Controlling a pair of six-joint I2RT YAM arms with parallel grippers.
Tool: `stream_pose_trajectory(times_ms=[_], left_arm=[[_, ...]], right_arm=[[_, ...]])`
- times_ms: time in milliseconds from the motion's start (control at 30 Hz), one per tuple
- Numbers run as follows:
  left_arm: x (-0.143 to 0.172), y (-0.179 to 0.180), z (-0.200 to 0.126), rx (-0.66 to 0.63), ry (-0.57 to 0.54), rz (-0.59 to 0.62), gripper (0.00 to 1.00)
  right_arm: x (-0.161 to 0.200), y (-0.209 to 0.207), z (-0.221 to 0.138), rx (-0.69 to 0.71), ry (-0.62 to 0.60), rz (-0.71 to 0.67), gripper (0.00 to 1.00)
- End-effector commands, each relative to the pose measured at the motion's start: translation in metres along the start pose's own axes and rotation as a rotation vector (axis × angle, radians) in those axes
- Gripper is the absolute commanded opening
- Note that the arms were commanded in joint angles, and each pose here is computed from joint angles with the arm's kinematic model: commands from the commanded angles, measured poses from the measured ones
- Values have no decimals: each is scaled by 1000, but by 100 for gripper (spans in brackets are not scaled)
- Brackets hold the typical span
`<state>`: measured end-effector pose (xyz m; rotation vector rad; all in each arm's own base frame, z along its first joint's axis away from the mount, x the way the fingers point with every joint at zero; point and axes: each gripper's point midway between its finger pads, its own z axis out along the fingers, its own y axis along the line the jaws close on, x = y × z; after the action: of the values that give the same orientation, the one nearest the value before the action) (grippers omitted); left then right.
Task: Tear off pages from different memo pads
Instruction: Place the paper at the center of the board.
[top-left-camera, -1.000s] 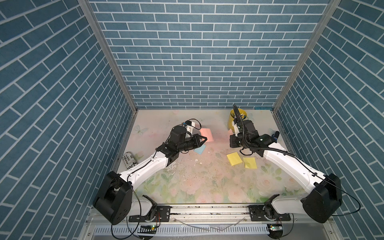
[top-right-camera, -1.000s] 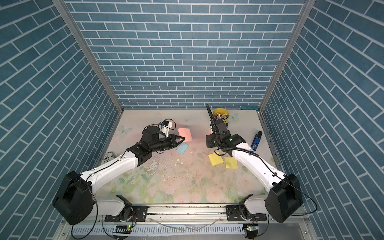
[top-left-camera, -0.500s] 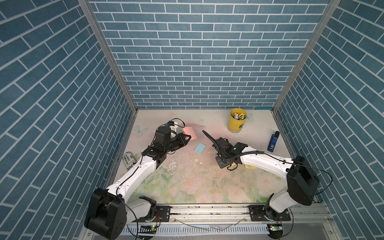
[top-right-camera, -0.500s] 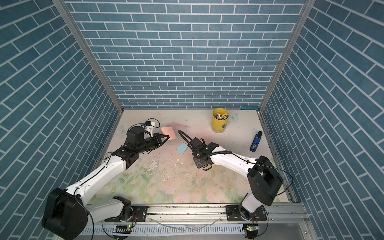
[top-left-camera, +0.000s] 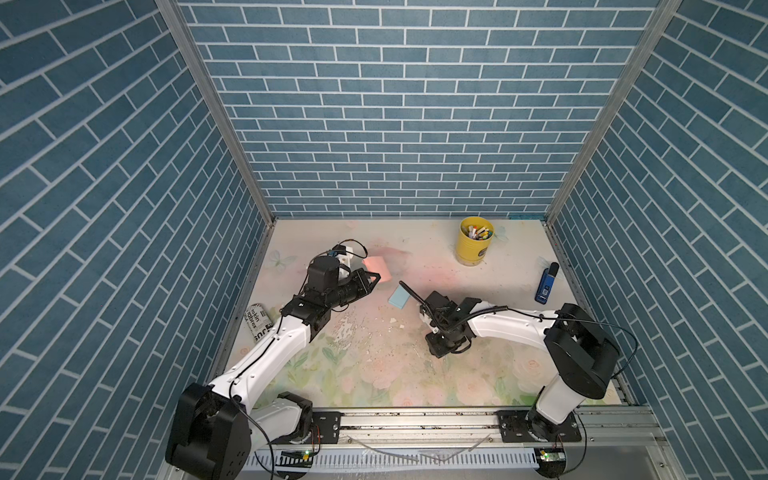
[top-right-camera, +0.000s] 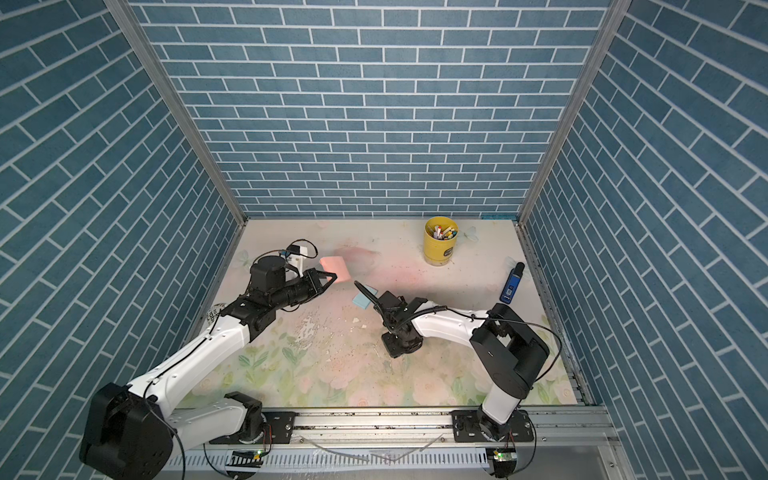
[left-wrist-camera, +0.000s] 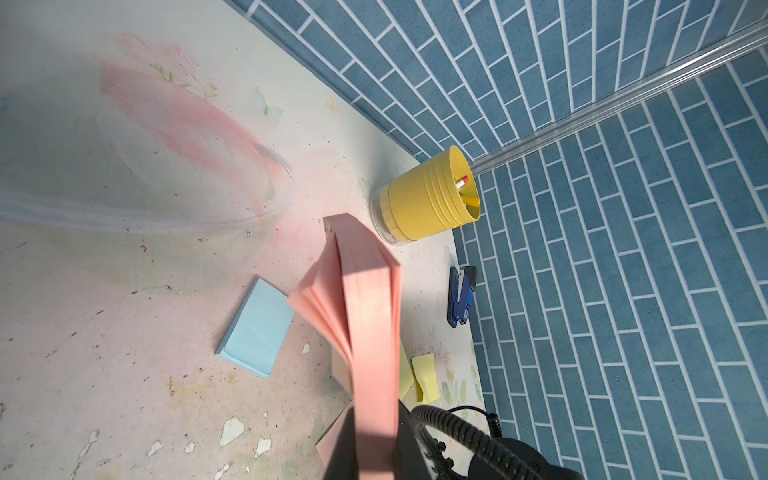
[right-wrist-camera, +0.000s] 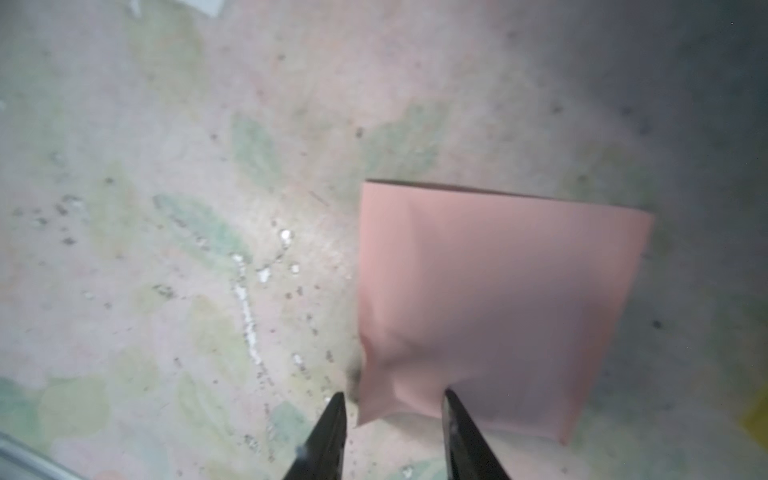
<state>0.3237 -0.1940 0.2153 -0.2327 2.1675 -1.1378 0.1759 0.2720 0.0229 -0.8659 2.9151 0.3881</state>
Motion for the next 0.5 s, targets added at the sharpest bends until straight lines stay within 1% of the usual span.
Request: stream_pose_trajectory(times_ms=[0,100,167,267,367,467], left_arm=[[-4,-4,-7,20,-23,11,0],[-3,0,-8,12,-23,8,0],[0,4,-7,5,-20,1,0],[4,8,-7,2,-18,-13,0],[25,36,0,-43,23,-60,0],[51,69,6,-125,88,-103,0]], right_arm=[[-11,35,-21,-255,-38,57,44],[-23,39,-42,-342,-73,85,46],[-31,35,-56,-370,-104,107,46],[-45,17,-77,-334,-175,142,46],[-62,-4,-90,-261,-270,176,43],[-74,-12,-93,-226,-315,184,41]])
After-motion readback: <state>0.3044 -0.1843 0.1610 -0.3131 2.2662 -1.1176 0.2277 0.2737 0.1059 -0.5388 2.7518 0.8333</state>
